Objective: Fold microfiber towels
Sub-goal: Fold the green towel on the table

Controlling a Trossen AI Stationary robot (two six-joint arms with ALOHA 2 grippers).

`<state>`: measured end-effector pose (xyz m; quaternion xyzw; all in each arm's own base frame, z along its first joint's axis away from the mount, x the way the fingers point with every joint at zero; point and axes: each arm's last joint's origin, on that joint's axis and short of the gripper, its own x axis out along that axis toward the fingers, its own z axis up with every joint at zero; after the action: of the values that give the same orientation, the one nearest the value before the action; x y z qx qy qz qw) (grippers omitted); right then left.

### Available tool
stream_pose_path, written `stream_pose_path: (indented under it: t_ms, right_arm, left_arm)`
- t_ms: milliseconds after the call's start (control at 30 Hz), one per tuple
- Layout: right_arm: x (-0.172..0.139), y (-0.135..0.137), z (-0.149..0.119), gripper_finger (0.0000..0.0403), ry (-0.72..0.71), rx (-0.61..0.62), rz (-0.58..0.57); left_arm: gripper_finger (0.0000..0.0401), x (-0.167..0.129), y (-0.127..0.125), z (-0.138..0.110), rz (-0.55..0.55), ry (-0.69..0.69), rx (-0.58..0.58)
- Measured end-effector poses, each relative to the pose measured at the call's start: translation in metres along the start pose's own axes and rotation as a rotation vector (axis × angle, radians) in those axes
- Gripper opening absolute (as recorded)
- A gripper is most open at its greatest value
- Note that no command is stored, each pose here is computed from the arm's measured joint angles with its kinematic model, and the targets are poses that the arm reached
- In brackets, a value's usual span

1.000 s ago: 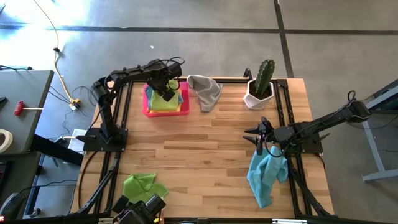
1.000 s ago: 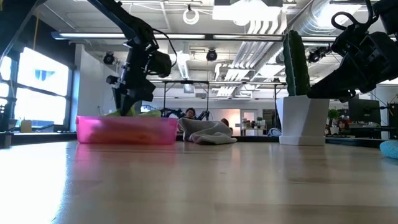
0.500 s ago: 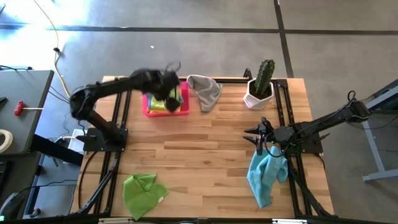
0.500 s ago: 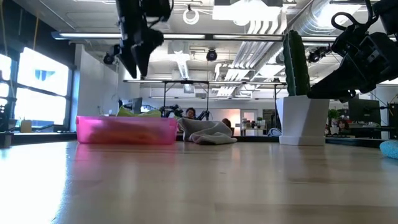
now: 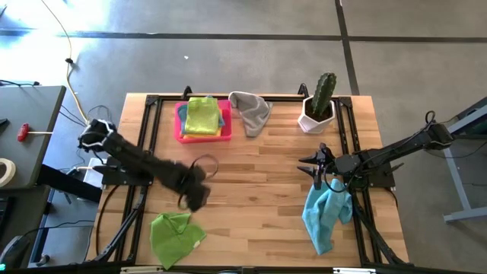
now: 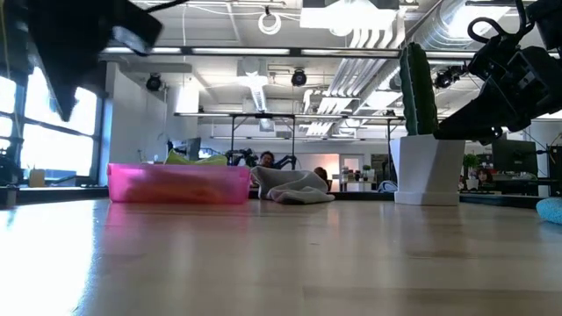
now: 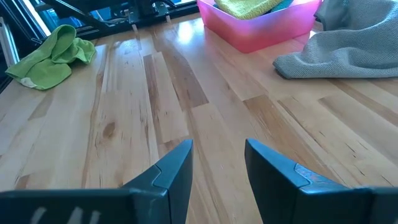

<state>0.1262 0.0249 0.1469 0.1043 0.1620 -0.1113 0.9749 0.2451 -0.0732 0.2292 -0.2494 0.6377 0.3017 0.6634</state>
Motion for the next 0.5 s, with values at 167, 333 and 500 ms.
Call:
stream_pose_path:
  t_ms: [167,333,500]
  right_arm:
    - [0.000,0.000,0.000,0.0138,0.000,0.000,0.000]
    - [0.000,0.000,-0.001,0.0138,0.010,-0.005,-0.003]
    - [0.000,-0.001,-0.002,0.0138,0.018,-0.009,-0.005]
  left_arm:
    - [0.0234,0.009,-0.030,-0.052,-0.047,0.090,-0.055]
    - [0.0232,0.021,-0.051,-0.099,-0.038,0.189,-0.106]
    - [0.0232,0.034,-0.069,-0.133,-0.072,0.289,-0.106]
